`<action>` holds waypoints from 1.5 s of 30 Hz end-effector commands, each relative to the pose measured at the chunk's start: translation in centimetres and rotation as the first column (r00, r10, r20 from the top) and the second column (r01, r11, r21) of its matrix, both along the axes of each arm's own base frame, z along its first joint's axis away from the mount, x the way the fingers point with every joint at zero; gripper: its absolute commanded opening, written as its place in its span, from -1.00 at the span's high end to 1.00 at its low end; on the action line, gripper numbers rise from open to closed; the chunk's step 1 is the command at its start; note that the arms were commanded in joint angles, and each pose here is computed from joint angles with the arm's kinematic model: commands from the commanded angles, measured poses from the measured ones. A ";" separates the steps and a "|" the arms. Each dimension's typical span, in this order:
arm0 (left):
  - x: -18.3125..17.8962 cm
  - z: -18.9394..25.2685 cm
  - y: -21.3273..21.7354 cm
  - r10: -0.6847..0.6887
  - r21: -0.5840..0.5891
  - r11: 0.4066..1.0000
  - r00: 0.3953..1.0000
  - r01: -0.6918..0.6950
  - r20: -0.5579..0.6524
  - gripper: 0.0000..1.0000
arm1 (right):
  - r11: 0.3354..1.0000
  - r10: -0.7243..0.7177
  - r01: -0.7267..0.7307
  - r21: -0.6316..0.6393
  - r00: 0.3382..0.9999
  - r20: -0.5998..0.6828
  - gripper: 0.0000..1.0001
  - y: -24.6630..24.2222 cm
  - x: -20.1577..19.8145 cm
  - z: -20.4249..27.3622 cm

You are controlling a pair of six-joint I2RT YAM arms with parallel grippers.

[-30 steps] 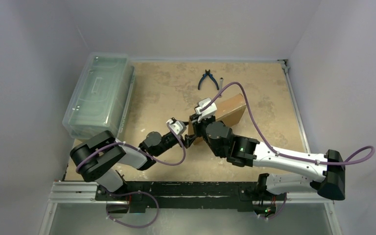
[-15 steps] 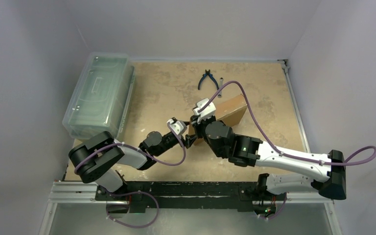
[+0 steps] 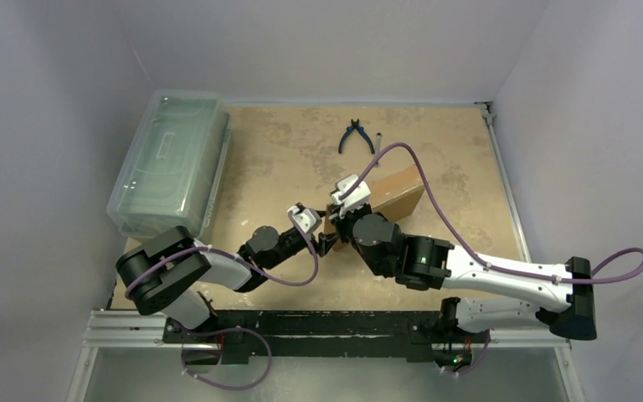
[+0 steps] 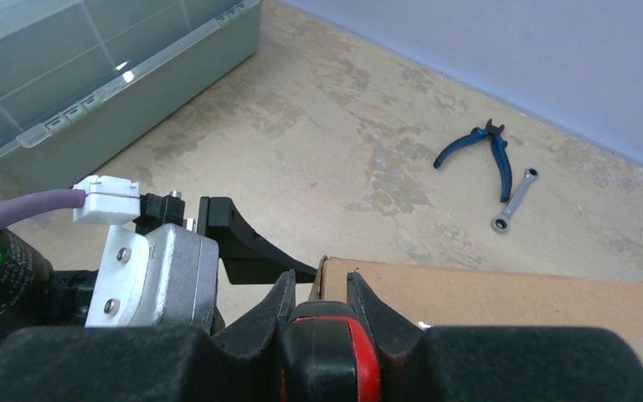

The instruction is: Unpack the express box

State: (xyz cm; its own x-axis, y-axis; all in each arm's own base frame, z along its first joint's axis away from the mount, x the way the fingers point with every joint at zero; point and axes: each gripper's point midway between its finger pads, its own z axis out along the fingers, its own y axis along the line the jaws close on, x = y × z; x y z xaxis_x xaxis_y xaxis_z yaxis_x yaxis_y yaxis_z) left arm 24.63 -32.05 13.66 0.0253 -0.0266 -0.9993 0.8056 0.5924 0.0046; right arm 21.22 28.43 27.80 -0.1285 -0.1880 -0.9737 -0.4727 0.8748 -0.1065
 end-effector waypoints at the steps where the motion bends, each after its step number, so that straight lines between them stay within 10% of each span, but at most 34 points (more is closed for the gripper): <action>1: 3.3 -1.0 3.8 0.233 0.011 0.973 0.972 -0.233 -0.037 0.30 | 0.999 -0.029 0.029 -0.031 0.999 0.021 1.00 -2.7 -0.9 1.7; 14: 3.1 -2.3 4.3 0.253 0.026 0.967 0.964 -0.252 -0.085 0.42 | 0.999 -0.041 0.040 0.004 0.999 0.006 1.00 -2.5 -1.9 1.2; 33: 0.7 -3.2 3.9 0.193 0.116 0.976 0.980 -0.187 -0.048 0.50 | 0.955 -0.220 0.193 0.223 0.970 0.100 1.00 -5.1 -0.3 15.9; 45: 0.0 -2.5 1.8 0.153 -0.040 0.984 0.943 -0.172 -0.295 0.50 | 0.724 -0.687 0.690 -0.010 0.719 -0.106 1.00 -20.7 11.0 4.8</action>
State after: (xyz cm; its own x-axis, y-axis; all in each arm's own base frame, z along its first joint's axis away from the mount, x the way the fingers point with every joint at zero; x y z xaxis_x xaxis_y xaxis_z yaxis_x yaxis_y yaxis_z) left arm 25.34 -29.74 13.30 -0.0536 -0.0651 -0.9964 0.6981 0.7111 -0.0840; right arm 29.85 11.29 38.66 -0.1154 0.0029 -0.9933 0.1652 0.9861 -0.0163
